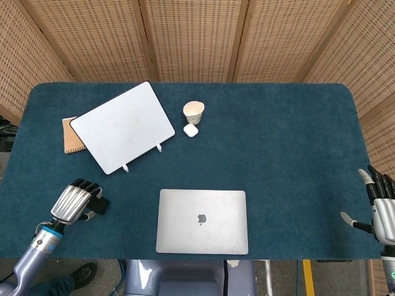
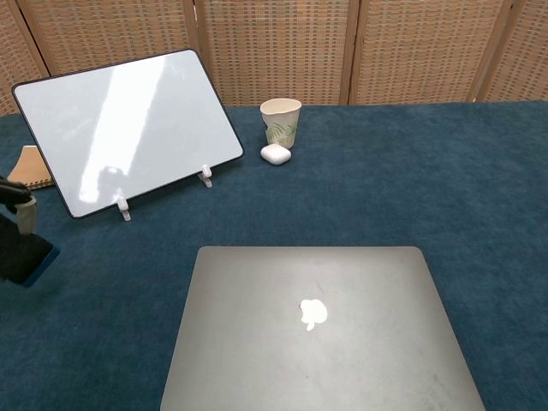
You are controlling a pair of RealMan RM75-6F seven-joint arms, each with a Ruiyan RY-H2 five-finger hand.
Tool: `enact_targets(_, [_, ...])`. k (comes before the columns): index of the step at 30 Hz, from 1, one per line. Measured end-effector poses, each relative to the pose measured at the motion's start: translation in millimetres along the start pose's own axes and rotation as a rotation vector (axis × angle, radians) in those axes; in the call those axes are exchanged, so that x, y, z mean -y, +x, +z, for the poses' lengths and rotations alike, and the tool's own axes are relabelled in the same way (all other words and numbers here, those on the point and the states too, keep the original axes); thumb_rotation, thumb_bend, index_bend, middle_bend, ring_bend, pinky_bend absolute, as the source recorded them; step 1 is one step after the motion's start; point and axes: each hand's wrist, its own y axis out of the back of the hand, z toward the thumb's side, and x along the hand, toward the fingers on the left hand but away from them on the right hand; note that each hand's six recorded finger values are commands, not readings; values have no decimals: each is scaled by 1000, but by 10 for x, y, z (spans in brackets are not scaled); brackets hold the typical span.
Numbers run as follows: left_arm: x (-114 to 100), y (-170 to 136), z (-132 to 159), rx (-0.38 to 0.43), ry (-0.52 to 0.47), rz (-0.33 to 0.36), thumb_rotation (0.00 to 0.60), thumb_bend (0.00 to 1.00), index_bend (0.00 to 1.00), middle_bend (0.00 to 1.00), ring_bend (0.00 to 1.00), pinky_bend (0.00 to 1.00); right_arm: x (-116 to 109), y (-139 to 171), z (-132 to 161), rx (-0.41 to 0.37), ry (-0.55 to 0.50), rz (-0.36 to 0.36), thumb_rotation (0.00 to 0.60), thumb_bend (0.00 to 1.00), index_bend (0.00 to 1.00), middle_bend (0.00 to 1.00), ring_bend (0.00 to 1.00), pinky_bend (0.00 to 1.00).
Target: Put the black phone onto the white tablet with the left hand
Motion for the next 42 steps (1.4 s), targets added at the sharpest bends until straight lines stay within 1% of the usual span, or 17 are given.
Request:
enact_targets(4, [-351,137,211,30,99,72,600,167,532,419,365,311,-42,-14,-38,5,-31,-4,600,0,0,0,0,0])
enact_targets(6, [-530,228,313,38,171,104,600,190,537,419,365,311,-68,-16,-55,6,-48,-7,600,0,0,0,0,0])
enact_targets(8, [-667,333,399,39,257,124,600,206,541,419,365,311,-87,-15,-71,5,-63,-8,600,0,0,0,0,0])
enact_targets(11, [-784,511,486,32,392,127,600,227,545,419,365,311,-116,-17,-105,4,-85,-7,600,0,0,0,0,0])
enact_targets(15, [-823,797,548,3,557,107,600,229,548,419,365,311,-153,-35,-184,21,-103,-10,600,0,0,0,0,0])
enact_targets(17, [-780,984,581,-19,612,88,600,228,549,419,365,311,-166,-44,-215,30,-110,-11,600,0,0,0,0,0])
enact_targets(20, [-701,1208,577,-40,658,71,600,230,549,419,365,311,-170,-58,-239,38,-115,-9,600,0,0,0,0,0])
enact_targets(25, [-633,1508,537,-48,683,87,600,239,552,421,365,311,-152,-86,-258,46,-117,1,600,0,0,0,0,0])
enact_targets(29, [-599,1725,478,-65,639,106,600,247,554,422,365,312,-126,-107,-274,53,-115,12,600,0,0,0,0,0])
enact_targets(32, [-571,1852,434,-86,601,114,600,246,555,422,365,311,-110,-122,-275,53,-116,19,600,0,0,0,0,0])
enact_targets(38, [-533,2060,362,-129,609,120,600,247,554,422,365,312,-84,-148,-296,59,-117,29,600,0,0,0,0,0])
enact_targets(42, [-482,2139,387,-137,619,109,600,246,555,422,364,311,-76,-158,-304,63,-117,32,600,0,0,0,0,0])
